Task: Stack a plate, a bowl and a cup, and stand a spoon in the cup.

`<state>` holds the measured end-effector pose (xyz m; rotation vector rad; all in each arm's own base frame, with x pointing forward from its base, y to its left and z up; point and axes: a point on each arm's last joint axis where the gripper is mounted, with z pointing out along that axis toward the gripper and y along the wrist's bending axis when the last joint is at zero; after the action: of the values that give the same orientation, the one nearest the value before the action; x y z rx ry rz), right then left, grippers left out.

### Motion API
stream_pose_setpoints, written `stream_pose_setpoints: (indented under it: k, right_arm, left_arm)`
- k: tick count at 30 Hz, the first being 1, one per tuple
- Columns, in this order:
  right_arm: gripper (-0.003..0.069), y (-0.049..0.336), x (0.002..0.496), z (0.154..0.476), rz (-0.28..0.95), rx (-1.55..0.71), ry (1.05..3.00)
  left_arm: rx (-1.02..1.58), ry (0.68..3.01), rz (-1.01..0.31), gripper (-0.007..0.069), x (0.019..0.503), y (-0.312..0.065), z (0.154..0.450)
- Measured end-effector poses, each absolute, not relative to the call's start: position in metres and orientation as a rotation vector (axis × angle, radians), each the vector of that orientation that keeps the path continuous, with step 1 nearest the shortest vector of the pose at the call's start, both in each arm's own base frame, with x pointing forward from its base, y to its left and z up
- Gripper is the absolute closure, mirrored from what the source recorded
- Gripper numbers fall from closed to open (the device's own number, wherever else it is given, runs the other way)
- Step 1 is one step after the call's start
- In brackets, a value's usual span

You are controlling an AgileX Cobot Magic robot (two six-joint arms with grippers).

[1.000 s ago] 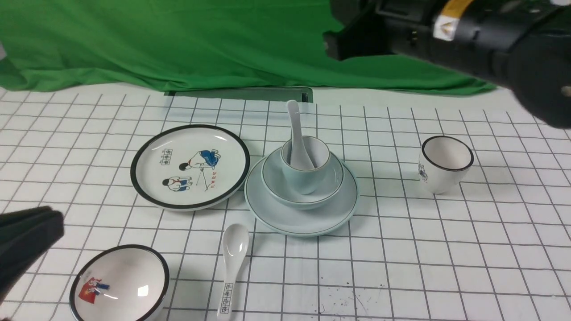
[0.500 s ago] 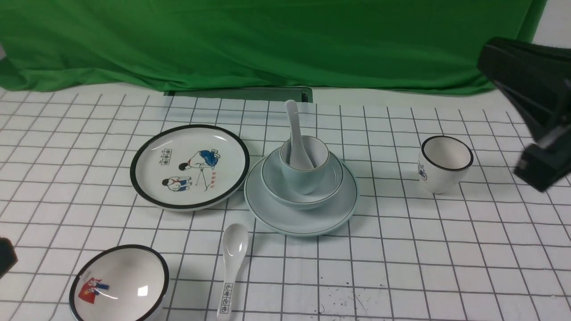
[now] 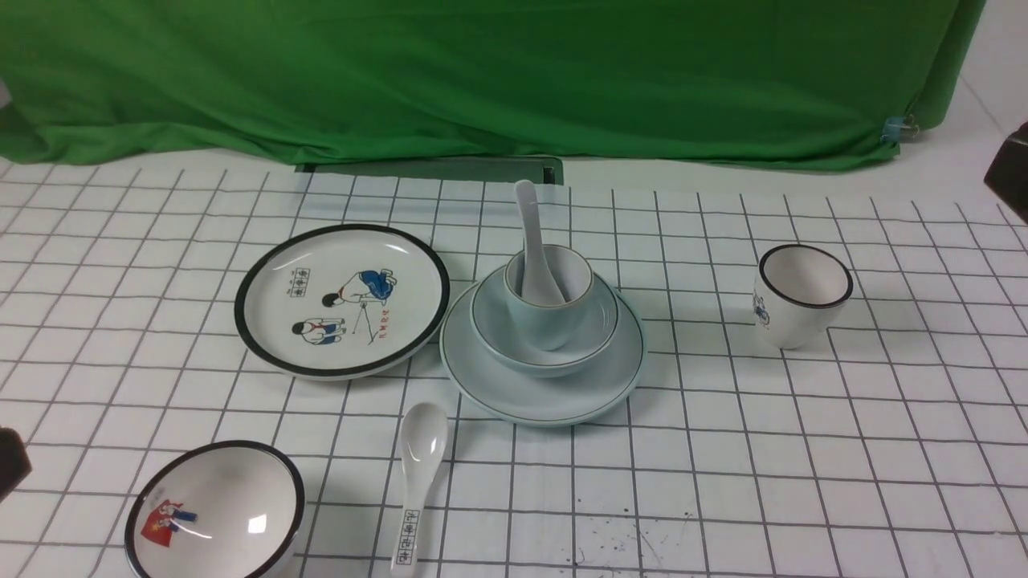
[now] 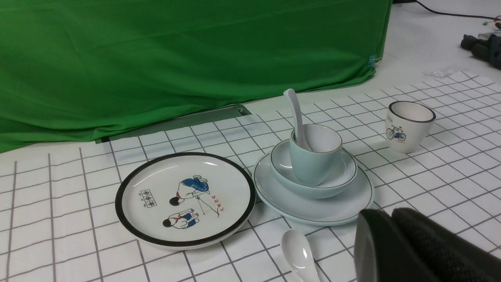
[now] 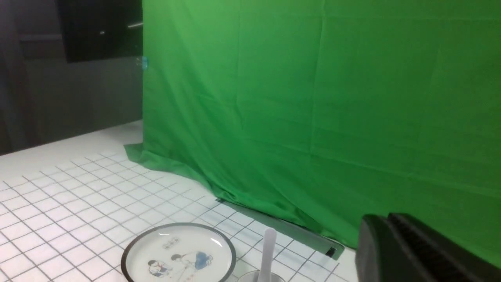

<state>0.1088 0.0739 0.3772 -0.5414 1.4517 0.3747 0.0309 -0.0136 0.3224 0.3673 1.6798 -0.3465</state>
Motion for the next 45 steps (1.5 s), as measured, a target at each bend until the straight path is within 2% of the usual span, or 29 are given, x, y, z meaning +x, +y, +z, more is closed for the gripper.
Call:
stream_pose_setpoints:
  k: [4, 9, 13, 18, 21, 23, 25, 30, 45]
  right_arm:
    - [0.0589, 0.074, 0.109, 0.377, 0.377, -0.540, 1.454]
    - [0.0645, 0.070, 0.103, 0.374, 0.394, -0.529, 1.499]
    - [0.0651, 0.066, 0.097, 0.356, 0.389, -0.551, 1.544]
    - [0.0651, 0.047, 0.084, 0.320, 0.325, -0.490, 1.591]
    - [0.0651, 0.025, 0.073, 0.281, 0.192, -0.348, 1.621]
    - [0.0651, 0.020, 0.070, 0.270, 0.150, -0.302, 1.629]
    - [0.0650, 0.008, 0.063, 0.242, 0.025, -0.191, 1.653]
    - [0.0650, -0.003, 0.057, 0.197, -0.084, -0.033, 1.704]
    - [0.0649, -0.007, 0.054, 0.183, -0.131, 0.006, 1.796]
  left_arm:
    - [0.367, 1.680, -0.347, 0.0634, 0.031, -0.014, 0.322]
    - [0.367, 1.680, -0.347, 0.0634, 0.031, -0.014, 0.322]
    - [0.367, 1.680, -0.347, 0.0634, 0.031, -0.014, 0.322]
    - [0.367, 1.680, -0.347, 0.0634, 0.031, -0.014, 0.322]
    - [0.371, 1.679, -0.343, 0.0634, 0.031, -0.014, 0.322]
    - [0.372, 1.678, -0.342, 0.0634, 0.031, -0.014, 0.322]
    - [0.373, 1.678, -0.341, 0.0634, 0.031, -0.014, 0.322]
    - [0.373, 1.678, -0.341, 0.0634, 0.031, -0.014, 0.322]
    - [0.373, 1.678, -0.341, 0.0634, 0.031, -0.014, 0.322]
